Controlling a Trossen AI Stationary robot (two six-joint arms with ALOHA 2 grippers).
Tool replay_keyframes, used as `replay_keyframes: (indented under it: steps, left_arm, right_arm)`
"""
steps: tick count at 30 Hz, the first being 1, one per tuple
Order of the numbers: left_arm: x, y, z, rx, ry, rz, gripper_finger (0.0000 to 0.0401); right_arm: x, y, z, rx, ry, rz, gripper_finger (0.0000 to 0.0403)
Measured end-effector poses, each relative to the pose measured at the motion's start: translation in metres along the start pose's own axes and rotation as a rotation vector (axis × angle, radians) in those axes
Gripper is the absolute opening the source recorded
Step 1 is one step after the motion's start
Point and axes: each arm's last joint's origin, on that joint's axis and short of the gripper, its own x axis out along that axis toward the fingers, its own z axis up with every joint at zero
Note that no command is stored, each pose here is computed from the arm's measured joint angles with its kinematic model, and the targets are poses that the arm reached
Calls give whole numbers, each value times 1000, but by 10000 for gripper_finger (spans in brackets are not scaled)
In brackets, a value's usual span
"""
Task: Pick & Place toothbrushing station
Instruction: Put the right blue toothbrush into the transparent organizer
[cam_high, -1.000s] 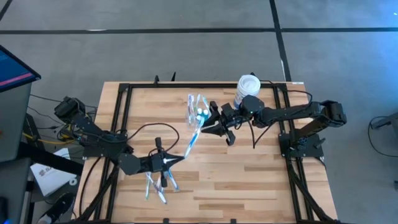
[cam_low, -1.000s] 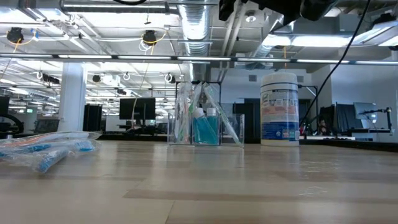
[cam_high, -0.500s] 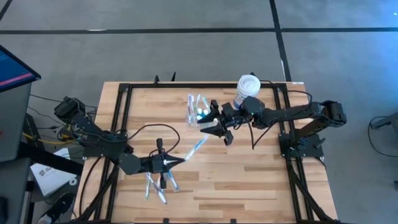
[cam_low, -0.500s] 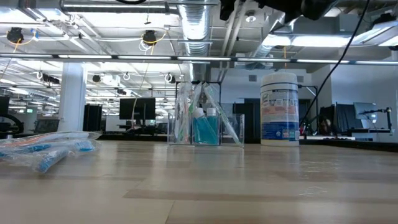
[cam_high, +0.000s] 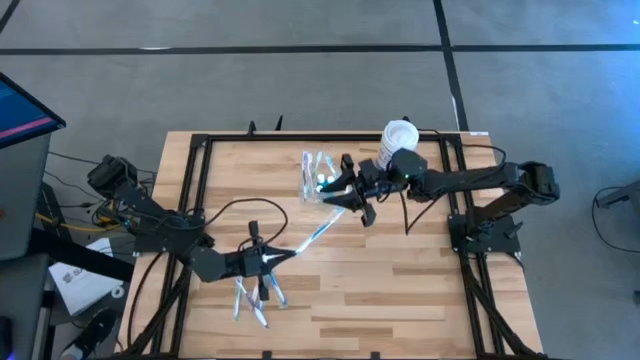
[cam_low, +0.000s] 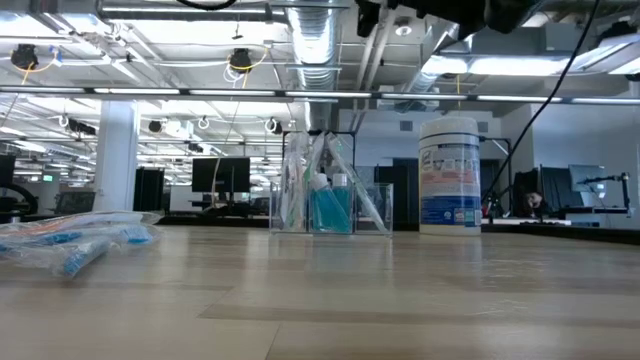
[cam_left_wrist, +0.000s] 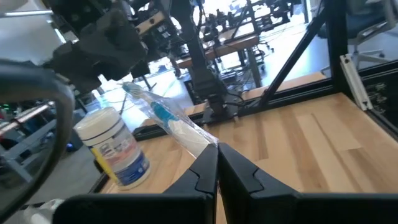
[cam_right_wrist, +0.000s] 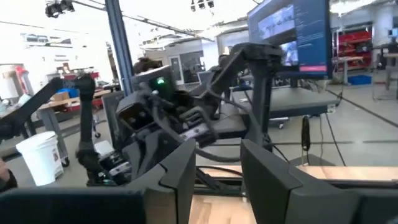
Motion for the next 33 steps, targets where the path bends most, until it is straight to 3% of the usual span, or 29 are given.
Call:
replay_keyframes:
  steps: [8,22,33]
  left_arm:
    - [-25,-7,6,64,25,158,0]
    - [-30,3,23,111,-39,183,0]
    - [-28,3,28,116,-109,106,0]
  right_arm:
    - [-14,-19,11,103,5,84,134]
    - [-13,-17,10,108,8,94,144]
    - [-13,-18,11,95,-12,76,145]
